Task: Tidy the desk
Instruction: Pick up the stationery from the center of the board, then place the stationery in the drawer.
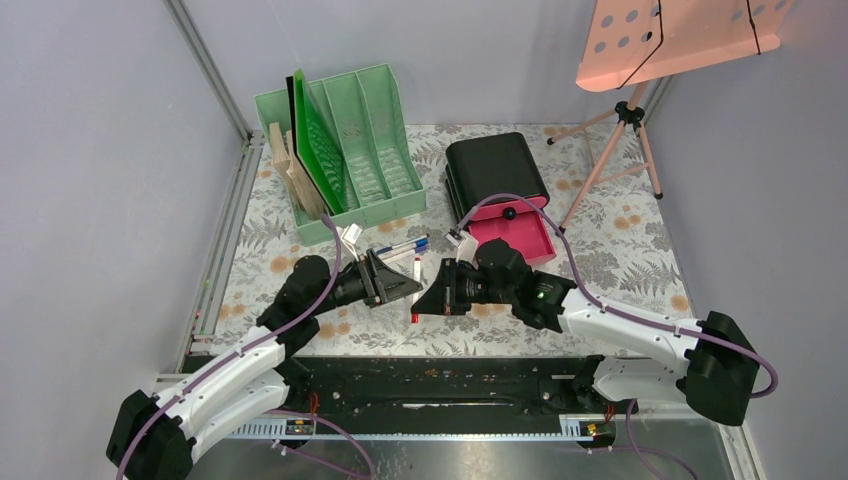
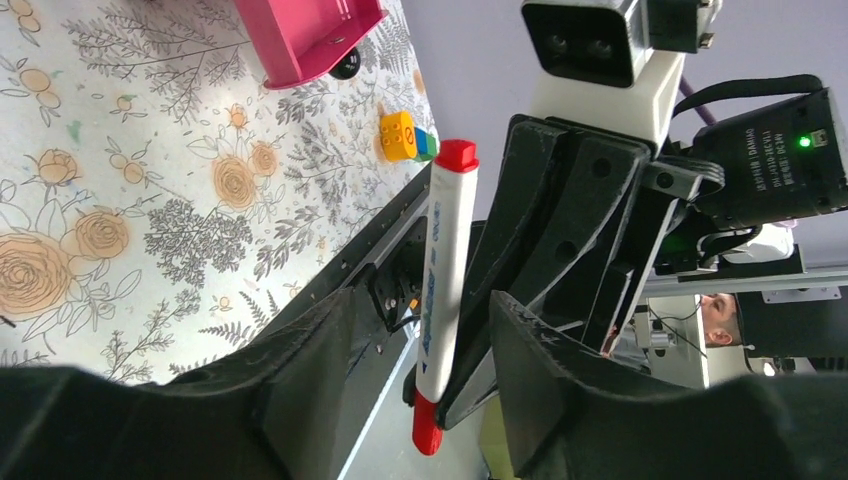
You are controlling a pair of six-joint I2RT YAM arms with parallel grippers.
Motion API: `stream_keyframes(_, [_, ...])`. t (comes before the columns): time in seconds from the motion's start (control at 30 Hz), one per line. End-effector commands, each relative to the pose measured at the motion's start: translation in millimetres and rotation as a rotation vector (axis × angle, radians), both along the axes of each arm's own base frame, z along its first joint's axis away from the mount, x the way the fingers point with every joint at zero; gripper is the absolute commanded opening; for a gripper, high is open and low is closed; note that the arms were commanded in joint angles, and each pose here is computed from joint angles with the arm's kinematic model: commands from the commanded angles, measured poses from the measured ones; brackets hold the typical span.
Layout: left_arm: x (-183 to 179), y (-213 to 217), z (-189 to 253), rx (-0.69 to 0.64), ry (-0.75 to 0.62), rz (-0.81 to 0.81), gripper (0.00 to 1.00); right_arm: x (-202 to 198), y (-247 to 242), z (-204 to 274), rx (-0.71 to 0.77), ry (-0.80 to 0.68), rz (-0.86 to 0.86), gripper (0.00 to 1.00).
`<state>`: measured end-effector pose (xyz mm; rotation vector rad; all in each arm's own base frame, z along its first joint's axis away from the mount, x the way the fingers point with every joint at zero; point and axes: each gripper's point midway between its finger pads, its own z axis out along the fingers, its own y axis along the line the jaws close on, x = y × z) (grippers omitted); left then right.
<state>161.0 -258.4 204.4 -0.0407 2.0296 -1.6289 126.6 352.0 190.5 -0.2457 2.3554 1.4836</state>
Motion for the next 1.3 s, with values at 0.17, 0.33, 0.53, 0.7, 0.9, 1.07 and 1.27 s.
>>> stream_keyframes(0.17, [3, 6, -2, 0.027, -0.028, 0.038, 0.64, 8, -14, 2, -0.027, -0.051, -0.074, 0.00])
stream_keyframes(0.33, [2, 7, -5, 0.037, -0.025, 0.034, 0.67, 15, -26, -8, -0.044, -0.004, -0.132, 0.00])
stream_keyframes(0.53, [1, 7, -9, 0.047, -0.020, 0.030, 0.67, 36, -54, -24, -0.055, 0.071, -0.240, 0.00])
stream_keyframes(0.7, [0, 7, -13, 0.056, -0.016, 0.026, 0.67, 53, -91, -40, -0.087, 0.160, -0.360, 0.00])
stream_keyframes(0.9, [1, 8, -15, 0.063, -0.012, 0.035, 0.68, 69, -123, -44, -0.106, 0.181, -0.465, 0.00])
stream_keyframes(1.07, [0, 8, -16, 0.068, -0.010, 0.030, 0.68, 86, -148, -44, -0.119, 0.203, -0.557, 0.00])
stream_keyframes(1.27, [0, 10, -15, 0.063, -0.015, 0.039, 0.68, 106, -170, -34, -0.133, 0.199, -0.646, 0.00])
